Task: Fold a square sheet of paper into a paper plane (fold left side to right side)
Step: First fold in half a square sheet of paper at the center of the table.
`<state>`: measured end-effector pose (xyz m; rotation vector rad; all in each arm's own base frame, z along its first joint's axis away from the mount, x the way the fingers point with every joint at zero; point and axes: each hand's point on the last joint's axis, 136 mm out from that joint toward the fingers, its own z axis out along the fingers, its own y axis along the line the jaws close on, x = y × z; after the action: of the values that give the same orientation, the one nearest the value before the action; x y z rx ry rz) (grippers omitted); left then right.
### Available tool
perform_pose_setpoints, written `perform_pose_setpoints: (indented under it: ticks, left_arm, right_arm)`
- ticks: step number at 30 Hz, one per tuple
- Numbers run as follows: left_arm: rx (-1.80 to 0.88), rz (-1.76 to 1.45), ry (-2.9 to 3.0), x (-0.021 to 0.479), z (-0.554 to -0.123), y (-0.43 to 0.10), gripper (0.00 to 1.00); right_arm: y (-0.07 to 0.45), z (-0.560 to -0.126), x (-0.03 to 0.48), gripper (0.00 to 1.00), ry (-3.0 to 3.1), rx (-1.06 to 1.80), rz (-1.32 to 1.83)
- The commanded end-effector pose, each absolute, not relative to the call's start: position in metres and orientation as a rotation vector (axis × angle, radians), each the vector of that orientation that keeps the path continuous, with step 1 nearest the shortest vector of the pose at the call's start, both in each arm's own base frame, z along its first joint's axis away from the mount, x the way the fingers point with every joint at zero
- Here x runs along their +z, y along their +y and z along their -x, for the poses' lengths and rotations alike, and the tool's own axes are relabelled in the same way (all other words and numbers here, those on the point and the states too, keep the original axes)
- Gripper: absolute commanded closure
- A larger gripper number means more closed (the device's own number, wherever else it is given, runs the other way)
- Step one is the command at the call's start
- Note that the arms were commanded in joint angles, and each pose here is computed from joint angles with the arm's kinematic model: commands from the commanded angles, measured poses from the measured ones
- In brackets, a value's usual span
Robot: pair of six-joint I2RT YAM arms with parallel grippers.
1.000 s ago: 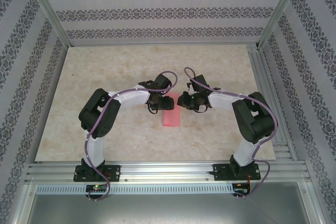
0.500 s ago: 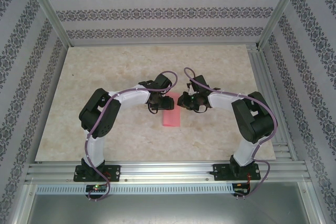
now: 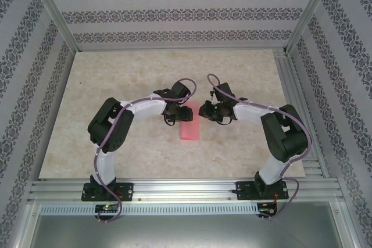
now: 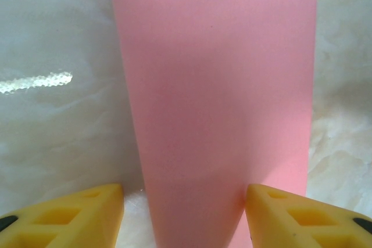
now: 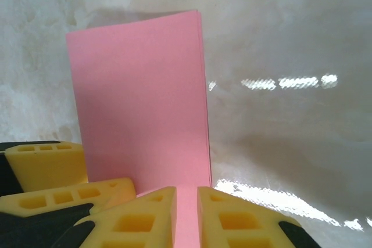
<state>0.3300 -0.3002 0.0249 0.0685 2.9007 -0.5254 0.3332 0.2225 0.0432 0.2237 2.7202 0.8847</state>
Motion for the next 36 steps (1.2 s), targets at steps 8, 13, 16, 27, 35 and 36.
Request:
perform_pose_setpoints:
  ticks: [8,13,16,27,35,36]
  left_arm:
    - [-0.562,-0.097,2.929,0.007,-0.322,-0.318,0.40]
    - [-0.557,-0.107,2.933,0.007,-0.321,-0.318,0.43]
    - [-0.554,-0.109,2.930,0.008,-0.322,-0.317,0.43]
    - [-0.587,-0.158,2.926,0.010,-0.320,-0.322,0.41]
    - [-0.599,-0.173,2.925,0.010,-0.320,-0.324,0.41]
    - [-0.600,-0.174,2.923,0.010,-0.321,-0.324,0.41]
  right_arm:
    - [0.219,-0.332,0.043,0.83,2.713,0.881,-0.235]
    - [0.223,-0.333,0.043,0.83,2.715,0.880,-0.225]
    - [0.224,-0.333,0.042,0.83,2.717,0.881,-0.225]
    - [0.230,-0.336,0.045,0.83,2.714,0.891,-0.207]
    - [0.228,-0.336,0.045,0.83,2.714,0.878,-0.211]
    - [0.228,-0.336,0.045,0.83,2.714,0.875,-0.211]
